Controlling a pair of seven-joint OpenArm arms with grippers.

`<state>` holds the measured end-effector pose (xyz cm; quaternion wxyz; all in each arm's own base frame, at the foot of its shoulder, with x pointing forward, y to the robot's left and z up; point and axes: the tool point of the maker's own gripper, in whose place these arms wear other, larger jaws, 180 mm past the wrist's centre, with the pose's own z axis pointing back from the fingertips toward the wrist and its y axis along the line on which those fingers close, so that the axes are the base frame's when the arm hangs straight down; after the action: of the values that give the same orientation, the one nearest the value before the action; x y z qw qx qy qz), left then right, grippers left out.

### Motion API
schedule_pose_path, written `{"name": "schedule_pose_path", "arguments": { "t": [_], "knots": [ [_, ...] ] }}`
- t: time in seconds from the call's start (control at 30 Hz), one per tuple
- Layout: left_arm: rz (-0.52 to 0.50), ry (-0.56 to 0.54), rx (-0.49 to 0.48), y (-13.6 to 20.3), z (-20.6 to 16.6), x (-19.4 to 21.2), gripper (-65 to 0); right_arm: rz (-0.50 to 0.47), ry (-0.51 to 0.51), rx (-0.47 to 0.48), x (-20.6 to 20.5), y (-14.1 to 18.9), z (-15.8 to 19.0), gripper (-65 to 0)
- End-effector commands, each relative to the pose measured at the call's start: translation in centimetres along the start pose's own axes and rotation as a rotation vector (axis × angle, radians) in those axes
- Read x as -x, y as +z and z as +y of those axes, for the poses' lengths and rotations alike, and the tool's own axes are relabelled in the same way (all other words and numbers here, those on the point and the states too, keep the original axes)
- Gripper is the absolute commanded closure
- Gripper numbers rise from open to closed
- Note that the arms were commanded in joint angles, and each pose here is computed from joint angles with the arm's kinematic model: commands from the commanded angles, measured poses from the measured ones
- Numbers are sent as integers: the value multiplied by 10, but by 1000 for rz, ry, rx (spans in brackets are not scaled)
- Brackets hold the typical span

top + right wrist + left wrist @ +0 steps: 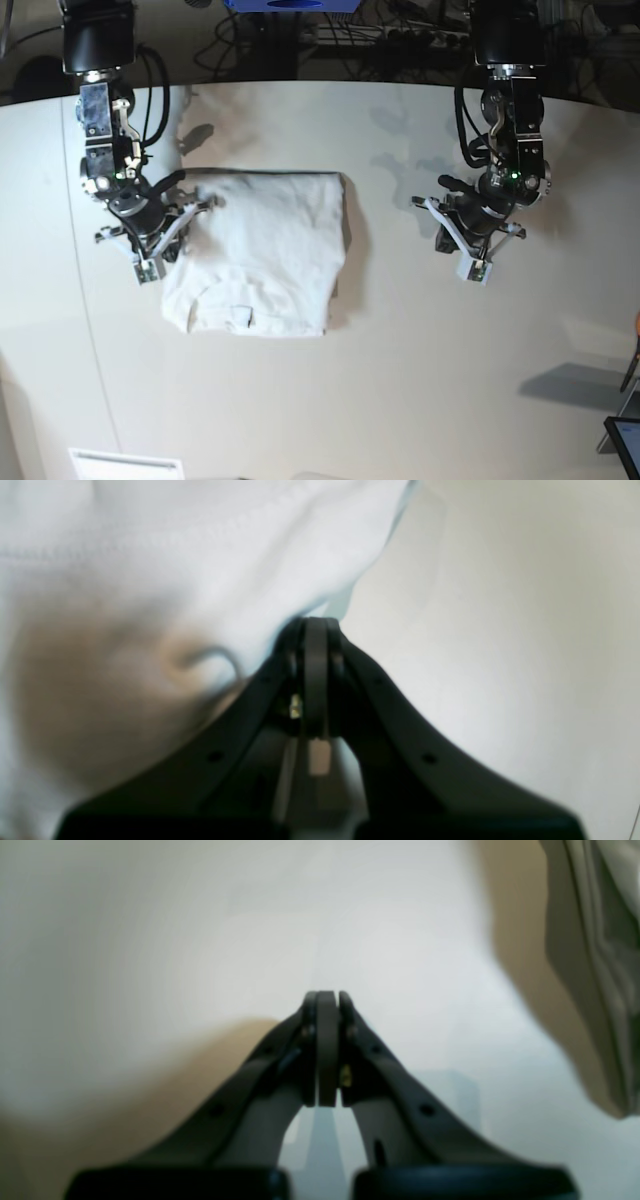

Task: Fold the T-shirt properly
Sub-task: 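Pinch the collar edge with both grippers and straighten it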

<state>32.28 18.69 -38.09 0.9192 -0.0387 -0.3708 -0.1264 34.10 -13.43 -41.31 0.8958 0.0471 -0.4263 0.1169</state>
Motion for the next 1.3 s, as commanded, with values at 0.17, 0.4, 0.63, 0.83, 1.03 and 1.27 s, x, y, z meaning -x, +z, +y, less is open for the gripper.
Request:
{"name": "schedule_pose_path", "arguments": {
  "t": [0.17, 0.4, 0.63, 0.83, 1.03, 1.27],
  "knots": [
    [-47, -14, -12, 4, 4, -16, 0, -42, 5, 2, -15, 2, -1, -9],
    [-51, -9, -6, 3, 2, -17, 0, -59, -2, -18, -21, 2, 9, -9],
    [-51, -11, -8, 4, 4, -17, 0, -55, 40, -77, -21, 0, 37, -9],
    [-50, -13, -10, 4, 4, -16, 0, -54, 41, -73, -22, -2, 48, -9],
    [-48, -12, -14, 4, 6, -16, 0, -55, 42, -76, -22, -3, 50, -9],
    [-48, -13, -11, 3, 5, -16, 0, -61, 28, -92, -25, -3, 59, -9]
  ]
}}
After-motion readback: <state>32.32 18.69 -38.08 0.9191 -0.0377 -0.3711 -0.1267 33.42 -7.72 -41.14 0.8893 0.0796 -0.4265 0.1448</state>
